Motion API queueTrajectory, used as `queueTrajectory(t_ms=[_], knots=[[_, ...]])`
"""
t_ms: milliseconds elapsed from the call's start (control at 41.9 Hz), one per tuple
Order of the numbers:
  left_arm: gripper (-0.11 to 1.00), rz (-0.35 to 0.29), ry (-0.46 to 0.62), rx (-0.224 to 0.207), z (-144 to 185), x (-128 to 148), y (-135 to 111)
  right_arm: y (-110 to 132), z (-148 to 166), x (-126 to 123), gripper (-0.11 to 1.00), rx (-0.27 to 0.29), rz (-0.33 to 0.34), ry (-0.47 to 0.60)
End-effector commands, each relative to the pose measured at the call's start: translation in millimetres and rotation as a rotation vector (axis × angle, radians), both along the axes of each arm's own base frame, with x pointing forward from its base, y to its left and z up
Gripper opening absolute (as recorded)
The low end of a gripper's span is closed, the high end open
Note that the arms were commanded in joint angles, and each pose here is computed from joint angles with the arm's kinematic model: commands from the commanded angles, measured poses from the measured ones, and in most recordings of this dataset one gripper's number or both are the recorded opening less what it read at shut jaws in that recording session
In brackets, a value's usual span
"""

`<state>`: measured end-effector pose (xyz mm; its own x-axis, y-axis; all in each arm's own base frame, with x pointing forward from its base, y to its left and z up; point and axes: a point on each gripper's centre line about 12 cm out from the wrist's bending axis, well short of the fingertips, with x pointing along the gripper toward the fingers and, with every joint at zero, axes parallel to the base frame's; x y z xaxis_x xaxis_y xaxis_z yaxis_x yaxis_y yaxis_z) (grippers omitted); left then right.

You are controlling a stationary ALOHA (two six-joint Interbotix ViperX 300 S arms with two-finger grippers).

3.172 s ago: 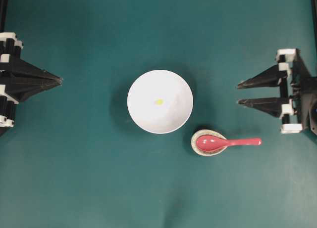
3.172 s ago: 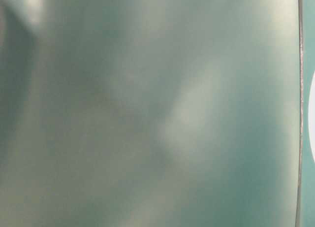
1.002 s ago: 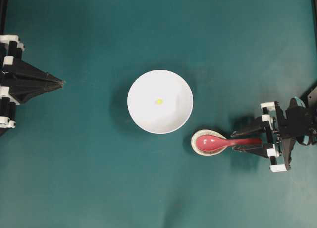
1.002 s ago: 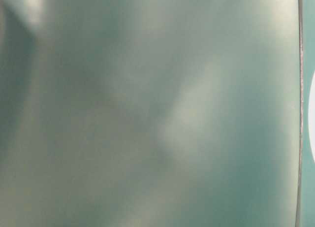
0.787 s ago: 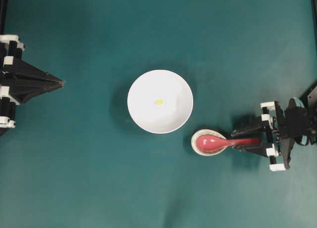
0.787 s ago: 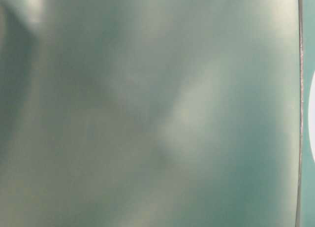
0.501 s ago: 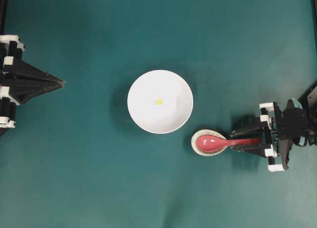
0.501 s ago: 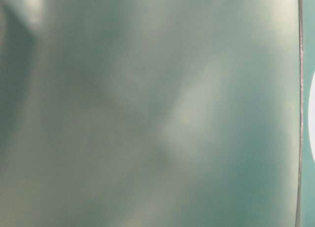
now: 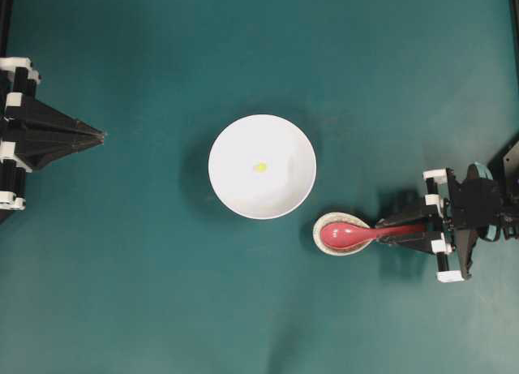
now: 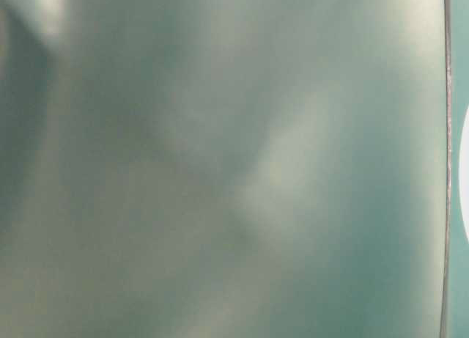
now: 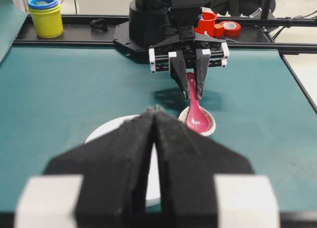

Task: Scoop the yellow hexagonal prism block from the bowl with a spoon using the right arm.
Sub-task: 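Lift the pink spoon and carry it over the white bowl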

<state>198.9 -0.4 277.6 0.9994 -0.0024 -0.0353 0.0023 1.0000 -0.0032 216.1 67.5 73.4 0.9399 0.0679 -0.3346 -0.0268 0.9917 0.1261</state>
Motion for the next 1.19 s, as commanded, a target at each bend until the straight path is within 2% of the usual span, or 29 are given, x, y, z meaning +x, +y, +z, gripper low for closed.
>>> queueTrajectory(t_ms=[0, 334, 572, 835, 1169], knots=[[-0.01, -0.002, -0.009, 0.001, 4, 2, 0, 2, 4, 2, 0.22, 0.006, 0.004, -0.019], [-0.01, 0.000, -0.002, -0.002, 3, 2, 0, -1, 20, 7, 0.22, 0.031, -0.018, -0.076], [-0.01, 0.000, -0.002, -0.006, 4, 2, 0, -5, 45, 17, 0.22, 0.015, -0.024, -0.097], [-0.01, 0.000, 0.008, -0.009, 2, 2, 0, -9, 82, 44, 0.22, -0.009, -0.012, -0.027], [-0.01, 0.000, 0.008, -0.011, 2, 2, 0, -42, 121, 66, 0.22, 0.015, -0.067, 0.077]])
